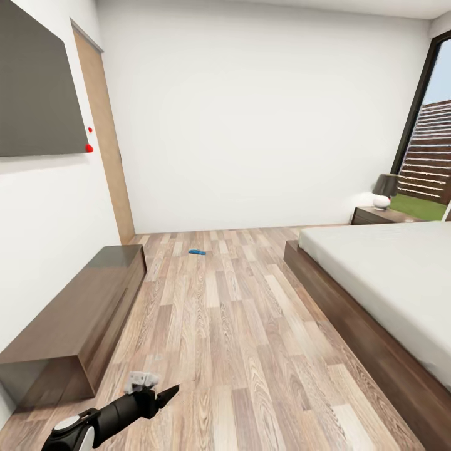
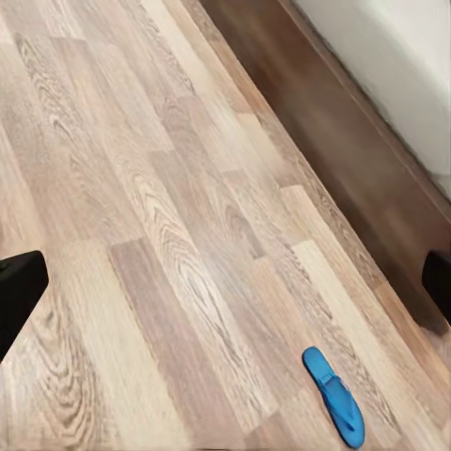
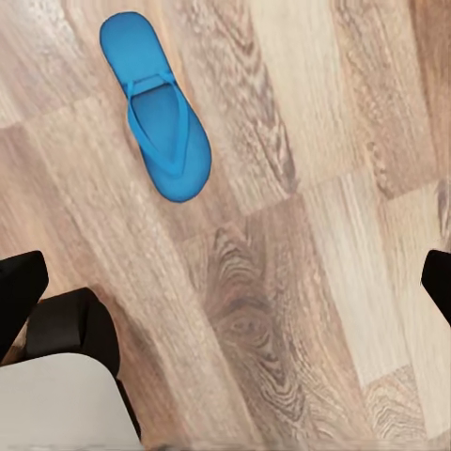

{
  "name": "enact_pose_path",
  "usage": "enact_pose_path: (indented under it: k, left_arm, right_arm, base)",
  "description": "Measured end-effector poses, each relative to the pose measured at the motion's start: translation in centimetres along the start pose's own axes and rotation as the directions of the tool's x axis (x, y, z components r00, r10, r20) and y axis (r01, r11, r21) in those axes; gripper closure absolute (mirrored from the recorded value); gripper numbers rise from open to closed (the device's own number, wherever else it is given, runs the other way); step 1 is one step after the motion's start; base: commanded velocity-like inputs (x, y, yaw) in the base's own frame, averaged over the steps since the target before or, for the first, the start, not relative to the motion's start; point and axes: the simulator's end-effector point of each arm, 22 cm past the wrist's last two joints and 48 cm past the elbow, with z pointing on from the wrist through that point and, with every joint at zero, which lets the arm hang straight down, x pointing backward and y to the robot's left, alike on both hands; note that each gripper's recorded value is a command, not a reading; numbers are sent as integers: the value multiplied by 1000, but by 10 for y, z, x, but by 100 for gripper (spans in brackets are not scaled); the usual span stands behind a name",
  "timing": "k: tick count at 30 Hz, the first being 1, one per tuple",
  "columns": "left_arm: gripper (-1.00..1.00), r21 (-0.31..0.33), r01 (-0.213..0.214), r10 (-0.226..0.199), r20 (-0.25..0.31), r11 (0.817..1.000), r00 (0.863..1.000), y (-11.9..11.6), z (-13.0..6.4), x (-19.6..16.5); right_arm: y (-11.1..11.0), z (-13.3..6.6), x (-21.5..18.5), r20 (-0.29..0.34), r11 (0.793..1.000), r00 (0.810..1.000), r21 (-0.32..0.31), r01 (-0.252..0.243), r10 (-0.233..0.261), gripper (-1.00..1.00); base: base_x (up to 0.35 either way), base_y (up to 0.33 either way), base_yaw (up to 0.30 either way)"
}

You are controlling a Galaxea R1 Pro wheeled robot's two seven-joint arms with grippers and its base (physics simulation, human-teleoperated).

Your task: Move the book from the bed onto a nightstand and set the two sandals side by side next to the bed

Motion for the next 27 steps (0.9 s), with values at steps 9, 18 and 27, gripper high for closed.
enact_pose_path:
  k: [9,18,27]
  left_arm:
    - [-100,-31,28,-28,11,999,1000,23,-1,17]
    - [-100,-36,34,-33,17,999,999,33,4,32]
    - [-100,-33,34,-33,16,999,999,39,11,49]
  right_arm:
    - [14,23,19,-33,994,994,18,103,-103,-100]
    - [68,18,-31,37,989,988,-17,150,-149,-100]
    - [92,-35,-142,166,980,966,47,193,-198,-100]
  base:
    - [0,0,0]
    - [0,0,0]
    - [0,0,0]
